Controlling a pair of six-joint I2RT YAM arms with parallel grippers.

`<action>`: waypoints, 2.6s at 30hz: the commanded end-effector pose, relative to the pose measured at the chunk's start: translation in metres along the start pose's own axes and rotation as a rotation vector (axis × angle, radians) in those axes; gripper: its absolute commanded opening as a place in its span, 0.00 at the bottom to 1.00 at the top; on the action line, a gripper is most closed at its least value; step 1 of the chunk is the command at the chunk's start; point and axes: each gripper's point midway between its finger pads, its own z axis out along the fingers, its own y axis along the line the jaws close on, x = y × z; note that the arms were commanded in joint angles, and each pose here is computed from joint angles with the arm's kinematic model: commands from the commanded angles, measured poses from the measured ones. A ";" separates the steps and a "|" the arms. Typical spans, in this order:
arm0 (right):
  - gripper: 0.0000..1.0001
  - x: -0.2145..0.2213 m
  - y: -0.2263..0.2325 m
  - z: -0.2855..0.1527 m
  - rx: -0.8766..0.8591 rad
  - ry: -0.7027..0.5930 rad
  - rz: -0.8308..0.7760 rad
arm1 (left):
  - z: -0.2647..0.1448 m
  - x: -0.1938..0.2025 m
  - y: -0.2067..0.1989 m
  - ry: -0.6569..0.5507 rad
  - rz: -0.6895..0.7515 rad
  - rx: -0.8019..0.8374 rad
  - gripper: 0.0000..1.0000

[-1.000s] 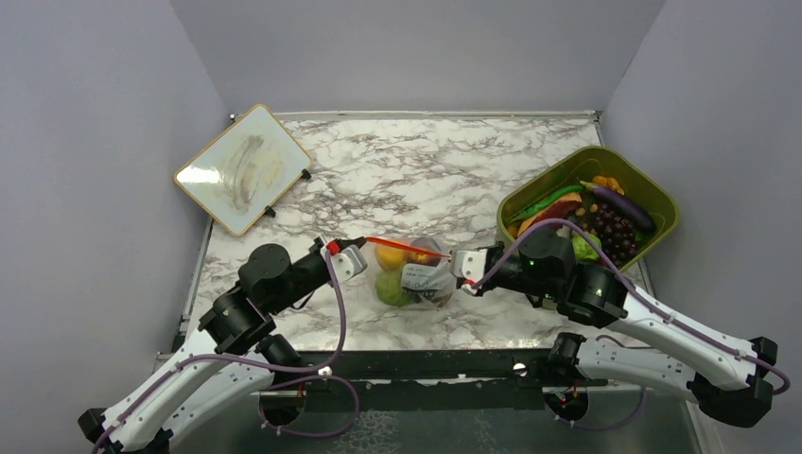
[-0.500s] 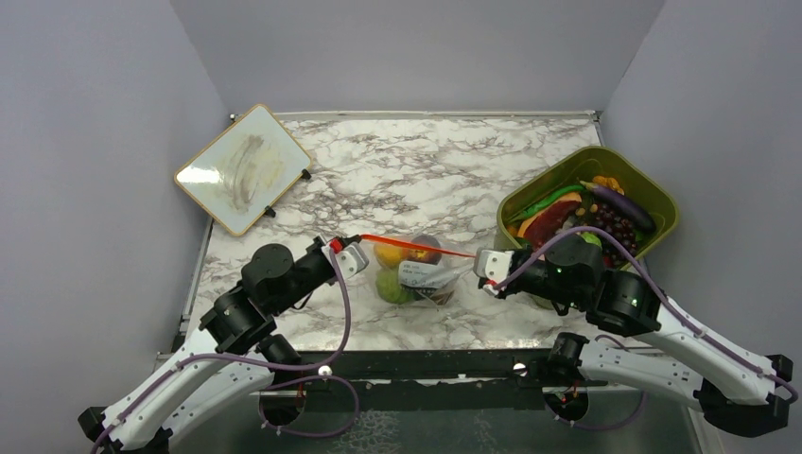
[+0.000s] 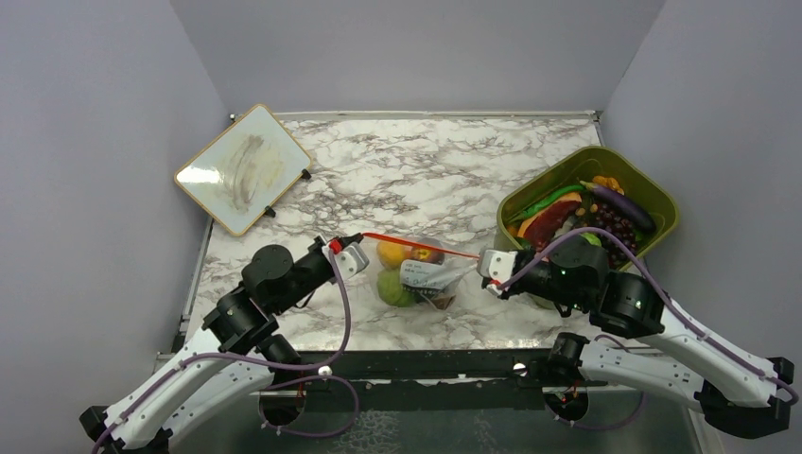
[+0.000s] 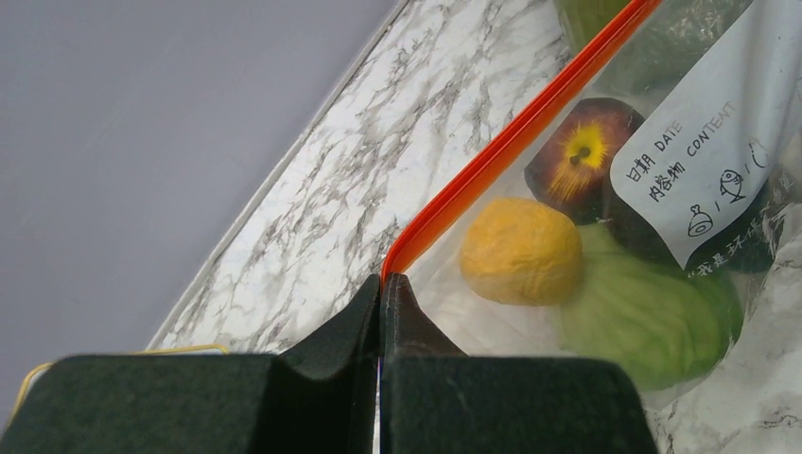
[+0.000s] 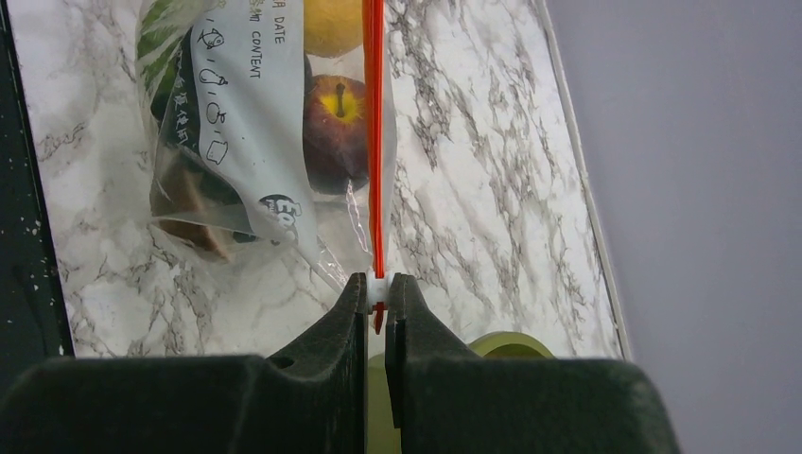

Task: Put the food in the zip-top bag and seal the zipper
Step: Zip the zipper food storage bag at the center of the board, then place the zipper food storage bag at the center of the board, then reset both arms

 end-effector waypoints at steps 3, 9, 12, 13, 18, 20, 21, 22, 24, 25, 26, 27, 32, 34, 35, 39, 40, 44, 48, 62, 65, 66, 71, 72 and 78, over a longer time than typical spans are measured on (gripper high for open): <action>0.01 0.001 -0.006 0.022 0.029 0.012 0.002 | 0.001 0.007 0.023 -0.026 -0.011 -0.161 0.00; 0.01 -0.003 -0.032 0.054 0.144 0.031 -0.053 | 0.025 0.026 0.031 0.028 -0.091 -0.247 0.00; 0.01 -0.007 -0.050 0.070 0.166 0.022 -0.058 | 0.041 0.029 0.047 0.060 -0.165 -0.305 0.00; 0.01 -0.004 -0.059 0.076 0.166 0.023 -0.041 | 0.046 0.027 0.054 0.065 -0.190 -0.318 0.00; 0.01 0.013 -0.084 0.108 0.122 -0.013 0.014 | 0.074 0.032 0.085 0.076 -0.286 -0.376 0.00; 0.01 0.026 -0.092 0.123 0.137 -0.005 0.037 | 0.085 0.043 0.091 0.104 -0.328 -0.382 0.01; 0.01 0.033 -0.096 0.129 0.142 -0.004 0.048 | 0.090 0.050 0.093 0.118 -0.344 -0.385 0.04; 0.01 0.041 -0.102 0.136 0.149 -0.002 0.063 | 0.095 0.055 0.095 0.126 -0.362 -0.388 0.09; 0.01 0.057 -0.116 0.148 0.167 0.008 0.105 | 0.106 0.058 0.099 0.118 -0.394 -0.380 0.26; 0.01 0.066 -0.123 0.154 0.173 0.016 0.130 | 0.112 0.055 0.098 0.108 -0.395 -0.354 0.35; 0.01 0.076 -0.130 0.160 0.177 0.031 0.159 | 0.117 0.051 0.096 0.097 -0.389 -0.330 0.45; 0.01 0.086 -0.136 0.166 0.181 0.046 0.188 | 0.119 0.046 0.098 0.081 -0.394 -0.324 0.57; 0.01 0.125 -0.159 0.189 0.213 0.106 0.296 | 0.115 0.034 0.109 0.045 -0.454 -0.376 0.70; 0.01 0.138 -0.162 0.198 0.211 0.134 0.323 | 0.111 0.040 0.106 0.080 -0.477 -0.381 0.70; 0.01 0.143 -0.163 0.201 0.210 0.144 0.336 | 0.109 0.043 0.103 0.098 -0.486 -0.379 0.71; 0.01 0.155 -0.163 0.210 0.198 0.165 0.365 | 0.099 0.054 0.092 0.131 -0.523 -0.370 0.72; 0.01 0.155 -0.163 0.211 0.196 0.162 0.367 | 0.096 0.056 0.091 0.136 -0.540 -0.379 0.72; 0.09 0.147 -0.164 0.213 0.179 0.136 0.382 | 0.084 0.060 0.080 0.126 -0.595 -0.380 0.72; 0.33 0.137 -0.169 0.214 0.161 0.117 0.394 | 0.077 0.060 0.073 0.110 -0.606 -0.363 0.72; 0.96 0.068 -0.172 0.148 0.171 0.012 0.489 | 0.107 0.048 0.040 0.066 -0.730 -0.155 0.68; 0.98 0.048 -0.166 0.126 0.191 -0.059 0.538 | 0.118 0.054 0.038 0.083 -0.756 -0.151 0.68; 0.99 0.042 -0.163 0.118 0.197 -0.083 0.550 | 0.120 0.056 0.038 0.096 -0.768 -0.153 0.68; 1.00 0.018 -0.163 0.068 0.339 -0.192 0.660 | 0.123 0.045 0.041 0.069 -0.770 -0.134 0.68; 1.00 0.015 -0.166 0.057 0.383 -0.207 0.707 | 0.121 0.044 0.042 0.063 -0.764 -0.140 0.69; 1.00 0.005 -0.145 0.018 0.404 -0.213 0.829 | 0.097 0.035 0.054 0.078 -0.704 -0.193 0.98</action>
